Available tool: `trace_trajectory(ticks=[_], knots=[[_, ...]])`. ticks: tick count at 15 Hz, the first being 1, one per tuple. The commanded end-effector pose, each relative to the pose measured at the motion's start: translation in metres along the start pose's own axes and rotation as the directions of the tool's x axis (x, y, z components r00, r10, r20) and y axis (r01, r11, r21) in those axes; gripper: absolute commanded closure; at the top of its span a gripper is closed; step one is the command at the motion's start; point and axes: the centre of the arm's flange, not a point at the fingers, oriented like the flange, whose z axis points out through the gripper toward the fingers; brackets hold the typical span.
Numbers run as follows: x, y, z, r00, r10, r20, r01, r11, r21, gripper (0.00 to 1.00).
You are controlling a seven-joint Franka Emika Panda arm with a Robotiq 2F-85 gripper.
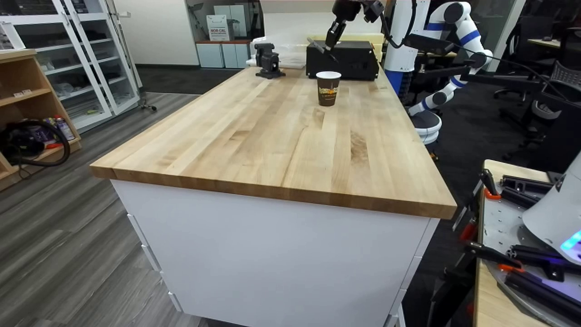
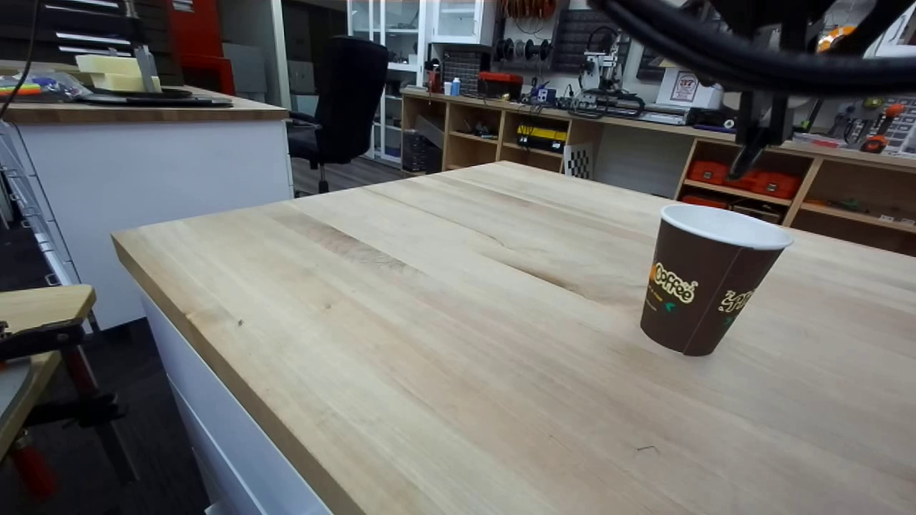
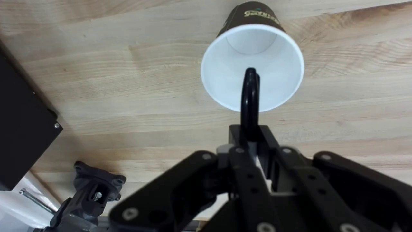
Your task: Put the marker in the cup
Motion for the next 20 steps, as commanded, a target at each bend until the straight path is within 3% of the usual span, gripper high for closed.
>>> trace_trajectory(ticks=[1,2,3,4,13,20], knots=[[0.016,0.010,0.010,1.000,-0.014,-0.025,0.014,1.000,0.006,0.93],[0.017,0.011,0.012,1.000,-0.015,-0.028,0.015,1.000,0.007,0.93],[0.017,0.011,0.013,0.999,0.003,-0.037,-0.002,1.000,0.015,0.69],[0.017,0.012,0.014,0.999,-0.004,-0.035,0.004,1.000,0.015,0.59],[0.010,0.020,0.008,0.999,0.017,-0.050,-0.017,1.000,0.009,0.03],[0.004,0.013,0.000,0.998,0.016,-0.053,-0.016,1.000,0.001,0.00]])
